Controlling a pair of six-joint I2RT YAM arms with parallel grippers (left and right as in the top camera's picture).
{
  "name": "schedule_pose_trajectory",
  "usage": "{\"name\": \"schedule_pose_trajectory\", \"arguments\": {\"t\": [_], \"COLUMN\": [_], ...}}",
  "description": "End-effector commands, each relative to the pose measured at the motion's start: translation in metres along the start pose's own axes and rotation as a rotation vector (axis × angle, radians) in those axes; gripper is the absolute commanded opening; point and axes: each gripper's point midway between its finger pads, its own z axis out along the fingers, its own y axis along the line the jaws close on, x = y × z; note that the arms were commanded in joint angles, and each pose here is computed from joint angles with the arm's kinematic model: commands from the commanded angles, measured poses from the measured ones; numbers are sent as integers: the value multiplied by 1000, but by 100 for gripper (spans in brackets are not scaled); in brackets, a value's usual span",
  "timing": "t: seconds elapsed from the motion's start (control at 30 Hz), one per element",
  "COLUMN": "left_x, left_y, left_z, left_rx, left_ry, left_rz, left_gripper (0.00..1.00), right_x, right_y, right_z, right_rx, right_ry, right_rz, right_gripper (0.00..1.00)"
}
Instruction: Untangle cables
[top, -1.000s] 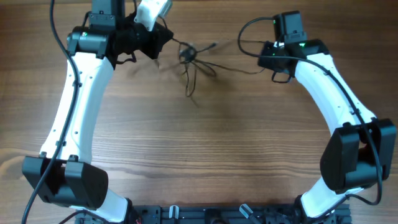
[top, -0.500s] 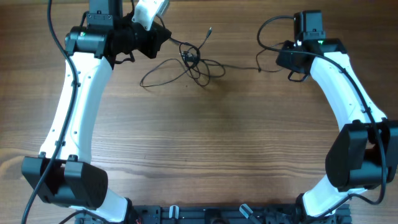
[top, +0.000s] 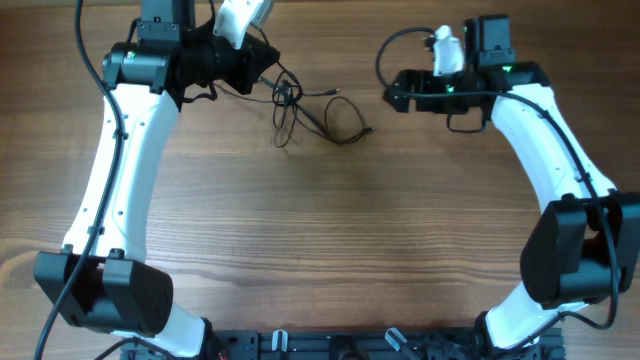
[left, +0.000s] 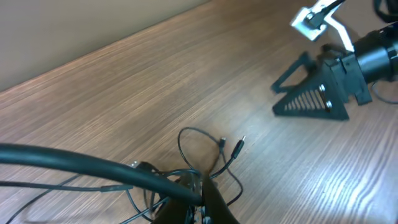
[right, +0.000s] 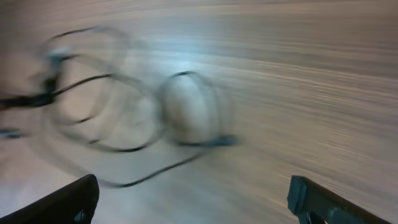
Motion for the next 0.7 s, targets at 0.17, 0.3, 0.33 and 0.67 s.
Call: {"name": "schedule_pose_trajectory", "arguments": {"t": [0.17, 0.3, 0.33, 0.67], "left_x": [-21, -22, -22, -24], "left_y": [-36, -48, -52, -62], "left_z": [-7, -2, 0, 3], "left_rx": [75, 98, 105, 123], "left_ry": [-49, -44, -43, -42], "left_rz": [51, 69, 74, 90], "left_gripper": [5, 5, 5, 5], "right_x": [14, 13, 13, 7], "right_y": [94, 112, 116, 114], "right_z": [18, 27, 30, 63], "right_rx": [-343, -365, -371, -355], "right_ry": [28, 5, -1, -12], "right_rz": [-341, -443, -457, -426], "right_gripper": [100, 100, 100, 97]}}
